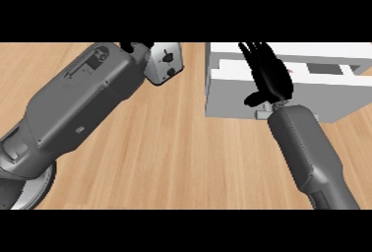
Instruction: Pick up the can, place it into the drawer and close the drawer
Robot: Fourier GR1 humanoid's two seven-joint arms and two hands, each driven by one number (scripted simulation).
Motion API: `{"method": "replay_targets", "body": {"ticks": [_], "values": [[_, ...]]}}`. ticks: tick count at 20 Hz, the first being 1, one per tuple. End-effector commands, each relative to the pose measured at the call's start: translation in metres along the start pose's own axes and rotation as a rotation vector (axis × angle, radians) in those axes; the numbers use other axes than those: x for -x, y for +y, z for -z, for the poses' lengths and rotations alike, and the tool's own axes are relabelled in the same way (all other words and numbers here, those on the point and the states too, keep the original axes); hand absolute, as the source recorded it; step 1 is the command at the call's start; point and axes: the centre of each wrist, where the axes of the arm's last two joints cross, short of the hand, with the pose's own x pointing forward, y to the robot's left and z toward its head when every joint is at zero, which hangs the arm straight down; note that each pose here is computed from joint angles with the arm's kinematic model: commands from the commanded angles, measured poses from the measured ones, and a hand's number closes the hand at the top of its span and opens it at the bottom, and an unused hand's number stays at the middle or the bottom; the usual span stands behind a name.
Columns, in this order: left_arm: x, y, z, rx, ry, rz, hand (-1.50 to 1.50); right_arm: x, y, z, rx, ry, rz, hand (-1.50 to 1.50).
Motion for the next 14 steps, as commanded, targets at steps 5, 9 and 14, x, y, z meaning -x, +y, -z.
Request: {"method": "replay_targets", "body": {"ticks": [5,9,14], "values": [[-0.008,0.007,-0.010,0.004,-0.005,-0.021,-1.50,0.005,0.036,-0.002,0.039,0.048,-0.009,-1.50],[-0.019,0.016,-0.010,0.001,-0.029,-0.001,-1.50,0.015,0.022,0.015,0.088,0.065,-0.016,-1.50],[0.001,0.024,-0.020,0.020,-0.012,-0.006,-1.50,0.020,-0.004,0.043,0.141,0.091,-0.051,-1.50]]}}
